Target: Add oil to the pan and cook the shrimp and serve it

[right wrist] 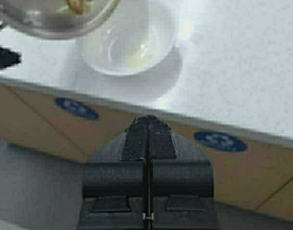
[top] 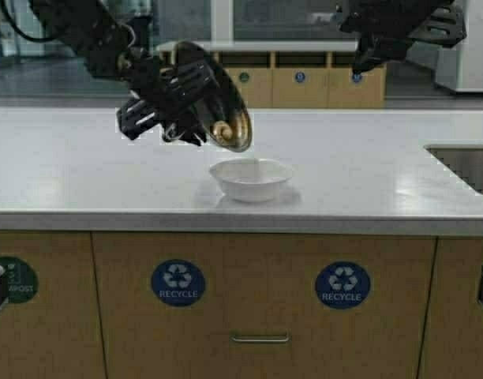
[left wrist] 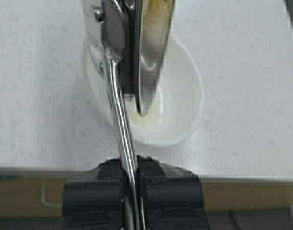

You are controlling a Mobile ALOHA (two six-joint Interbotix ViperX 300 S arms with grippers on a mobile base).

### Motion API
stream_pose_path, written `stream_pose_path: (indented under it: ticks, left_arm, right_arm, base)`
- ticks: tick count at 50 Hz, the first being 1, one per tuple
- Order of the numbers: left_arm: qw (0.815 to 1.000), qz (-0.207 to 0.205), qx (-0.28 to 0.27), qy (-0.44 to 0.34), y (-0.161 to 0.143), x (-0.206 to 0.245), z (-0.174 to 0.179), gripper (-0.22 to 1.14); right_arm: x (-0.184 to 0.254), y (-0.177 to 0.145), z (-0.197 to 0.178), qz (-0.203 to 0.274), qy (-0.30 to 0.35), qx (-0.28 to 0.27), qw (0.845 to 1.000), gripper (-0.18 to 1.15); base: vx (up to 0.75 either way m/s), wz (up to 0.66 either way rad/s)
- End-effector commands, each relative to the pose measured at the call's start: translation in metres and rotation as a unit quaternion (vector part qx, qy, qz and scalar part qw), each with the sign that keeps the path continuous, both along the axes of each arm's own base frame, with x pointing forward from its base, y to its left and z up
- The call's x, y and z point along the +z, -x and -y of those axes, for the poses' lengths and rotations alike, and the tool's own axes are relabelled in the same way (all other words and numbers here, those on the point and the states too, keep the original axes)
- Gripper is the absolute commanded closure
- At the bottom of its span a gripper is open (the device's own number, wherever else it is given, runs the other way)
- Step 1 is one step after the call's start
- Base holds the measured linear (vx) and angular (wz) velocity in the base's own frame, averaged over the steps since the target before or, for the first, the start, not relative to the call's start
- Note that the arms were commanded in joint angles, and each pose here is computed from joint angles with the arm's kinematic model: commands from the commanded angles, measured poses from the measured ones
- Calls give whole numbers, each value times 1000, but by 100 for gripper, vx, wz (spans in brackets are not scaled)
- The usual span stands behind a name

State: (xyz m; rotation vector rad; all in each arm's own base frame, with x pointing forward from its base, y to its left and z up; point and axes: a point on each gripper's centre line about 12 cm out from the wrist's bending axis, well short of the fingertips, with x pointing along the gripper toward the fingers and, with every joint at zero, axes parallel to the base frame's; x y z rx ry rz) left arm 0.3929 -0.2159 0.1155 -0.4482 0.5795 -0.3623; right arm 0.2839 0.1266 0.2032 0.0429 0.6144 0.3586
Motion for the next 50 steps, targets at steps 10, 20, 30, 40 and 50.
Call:
stream_pose_path:
  ticks: [10, 20, 30, 40, 50]
  left_arm:
    - [994, 77, -42, -65, -33, 34, 20, 87]
    - [987, 94, -66, -115, -43, 32, 25, 87]
    - [972, 133, -95, -171, -50, 38, 29, 87]
    - [966, 136, -105, -194, -53, 35, 30, 87]
    - [956, 148, -121, -222, -56, 32, 32, 87]
  right_arm:
    - [11, -1, -1, 17, -11, -3, 1000, 92]
    - [12, -1, -1, 19, -12, -3, 1000, 92]
    - [11, -1, -1, 19, -12, -3, 1000, 92]
    - [11, -1, -1, 20, -12, -3, 1000, 92]
    - [12, -1, -1, 20, -12, -3, 1000, 92]
  base:
    - [1, 3]
    - [0, 0]
    - [0, 0]
    - [0, 0]
    - [0, 0]
